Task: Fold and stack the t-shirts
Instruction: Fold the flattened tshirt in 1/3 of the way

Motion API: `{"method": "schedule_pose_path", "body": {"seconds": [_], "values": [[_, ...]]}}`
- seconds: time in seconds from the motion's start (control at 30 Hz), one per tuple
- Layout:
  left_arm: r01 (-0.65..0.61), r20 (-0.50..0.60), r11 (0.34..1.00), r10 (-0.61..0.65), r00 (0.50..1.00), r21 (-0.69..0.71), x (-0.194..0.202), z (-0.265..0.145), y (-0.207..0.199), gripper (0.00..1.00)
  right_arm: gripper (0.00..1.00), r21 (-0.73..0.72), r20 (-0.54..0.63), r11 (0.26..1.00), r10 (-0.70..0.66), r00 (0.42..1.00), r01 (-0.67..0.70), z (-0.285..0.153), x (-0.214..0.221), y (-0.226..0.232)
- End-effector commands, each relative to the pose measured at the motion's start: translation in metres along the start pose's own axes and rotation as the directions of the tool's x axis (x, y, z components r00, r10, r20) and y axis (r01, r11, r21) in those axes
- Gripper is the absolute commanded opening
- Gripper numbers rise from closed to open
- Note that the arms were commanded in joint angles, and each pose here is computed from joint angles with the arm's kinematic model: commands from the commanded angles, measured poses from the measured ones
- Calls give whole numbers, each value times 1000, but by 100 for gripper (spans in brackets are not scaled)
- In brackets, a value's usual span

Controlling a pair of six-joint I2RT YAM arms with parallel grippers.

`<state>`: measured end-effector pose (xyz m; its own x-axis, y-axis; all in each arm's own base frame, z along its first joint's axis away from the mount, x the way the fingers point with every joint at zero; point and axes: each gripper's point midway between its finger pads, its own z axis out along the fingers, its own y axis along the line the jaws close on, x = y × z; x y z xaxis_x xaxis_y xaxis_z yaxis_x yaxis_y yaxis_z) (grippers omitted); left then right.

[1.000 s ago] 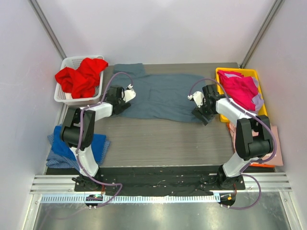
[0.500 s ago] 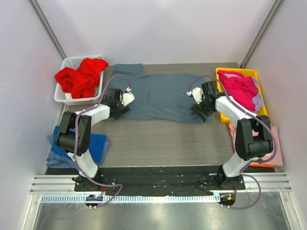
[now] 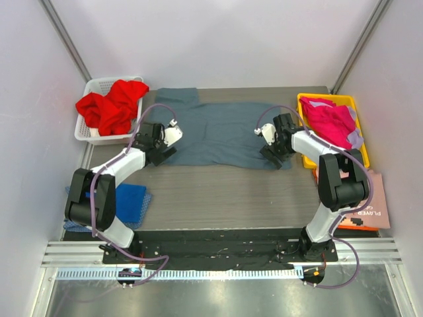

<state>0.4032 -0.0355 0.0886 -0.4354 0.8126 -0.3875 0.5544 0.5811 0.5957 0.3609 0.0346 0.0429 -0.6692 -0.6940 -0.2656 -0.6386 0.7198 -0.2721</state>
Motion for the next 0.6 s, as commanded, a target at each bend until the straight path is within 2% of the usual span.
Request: {"method": "schedule_pose_path", "body": {"seconds": [0.0,0.57], "values": [[-38,-15,999,37,999,-38,7,-3,4,100,81,50,62,999,-3,998,0,-3,-25,-17],[-77,-108,997,75,991,-15,39,32,-7,100,81,57,41,998,-29,999,27,-1,-15,-15]]}}
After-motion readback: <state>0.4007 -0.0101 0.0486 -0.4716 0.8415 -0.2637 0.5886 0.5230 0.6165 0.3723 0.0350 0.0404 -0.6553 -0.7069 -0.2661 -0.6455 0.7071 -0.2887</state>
